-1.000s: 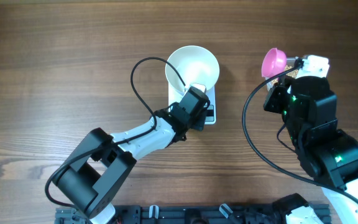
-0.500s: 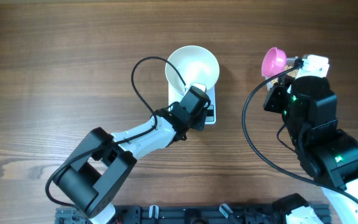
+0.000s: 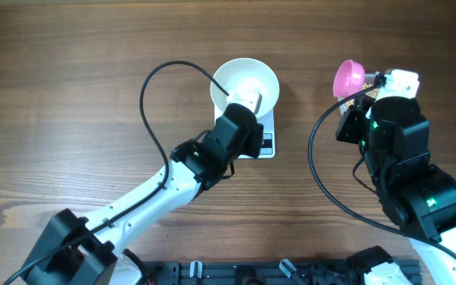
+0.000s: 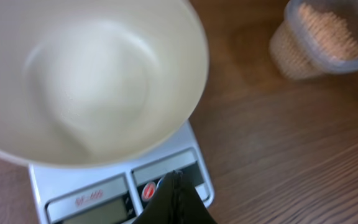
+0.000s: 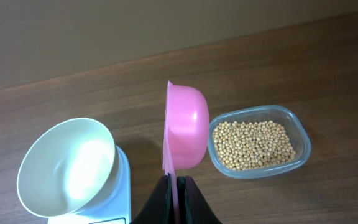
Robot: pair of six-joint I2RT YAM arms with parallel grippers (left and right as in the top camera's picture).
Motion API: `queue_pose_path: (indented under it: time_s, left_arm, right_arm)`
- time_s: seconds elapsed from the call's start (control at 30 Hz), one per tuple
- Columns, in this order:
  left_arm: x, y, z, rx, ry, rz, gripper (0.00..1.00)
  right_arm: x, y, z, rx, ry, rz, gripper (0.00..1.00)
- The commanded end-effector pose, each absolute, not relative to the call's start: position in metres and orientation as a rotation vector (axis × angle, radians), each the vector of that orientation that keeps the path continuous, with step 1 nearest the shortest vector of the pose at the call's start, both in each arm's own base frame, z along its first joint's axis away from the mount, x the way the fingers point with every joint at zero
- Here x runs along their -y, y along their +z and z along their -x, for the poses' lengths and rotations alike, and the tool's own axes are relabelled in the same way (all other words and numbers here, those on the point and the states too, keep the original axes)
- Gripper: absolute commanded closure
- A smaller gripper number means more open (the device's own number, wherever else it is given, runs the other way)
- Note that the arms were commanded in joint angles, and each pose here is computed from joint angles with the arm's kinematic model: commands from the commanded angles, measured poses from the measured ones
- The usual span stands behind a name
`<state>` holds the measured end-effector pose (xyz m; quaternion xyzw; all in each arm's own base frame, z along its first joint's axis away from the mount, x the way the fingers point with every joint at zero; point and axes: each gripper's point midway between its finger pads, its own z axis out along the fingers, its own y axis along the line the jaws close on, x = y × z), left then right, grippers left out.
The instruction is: Scoop item into bowl and weigh 150g on scale
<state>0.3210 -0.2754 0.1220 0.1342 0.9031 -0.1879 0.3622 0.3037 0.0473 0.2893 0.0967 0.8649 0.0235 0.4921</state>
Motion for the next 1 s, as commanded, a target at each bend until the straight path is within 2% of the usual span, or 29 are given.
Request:
queue_pose_path:
  time_s: [0.0,0.27,0.63,0.97]
  left_arm:
    - [0.268,0.101,-0.316,-2.396,-0.427,-0.353,0.96]
    - [0.266,0.048,-0.313,-2.5,-0.328,-0.449,0.96]
    - [0.271,0.06,-0.32,-2.455,-0.274,-0.59,0.96]
    - [0.276,0.046,-0.315,-2.493,-0.248,-0.642,0.96]
  right_arm:
    - [-0.044,0.304,-0.306,-2.061,0.045,-0.24,0.96]
    - [-0.045,0.304,-0.306,-2.064,0.052,-0.236,0.96]
    - [-0.05,0.303,-0.306,-2.071,0.083,-0.225,0.96]
    - [-0.053,0.303,-0.306,-2.075,0.106,-0.222,0.96]
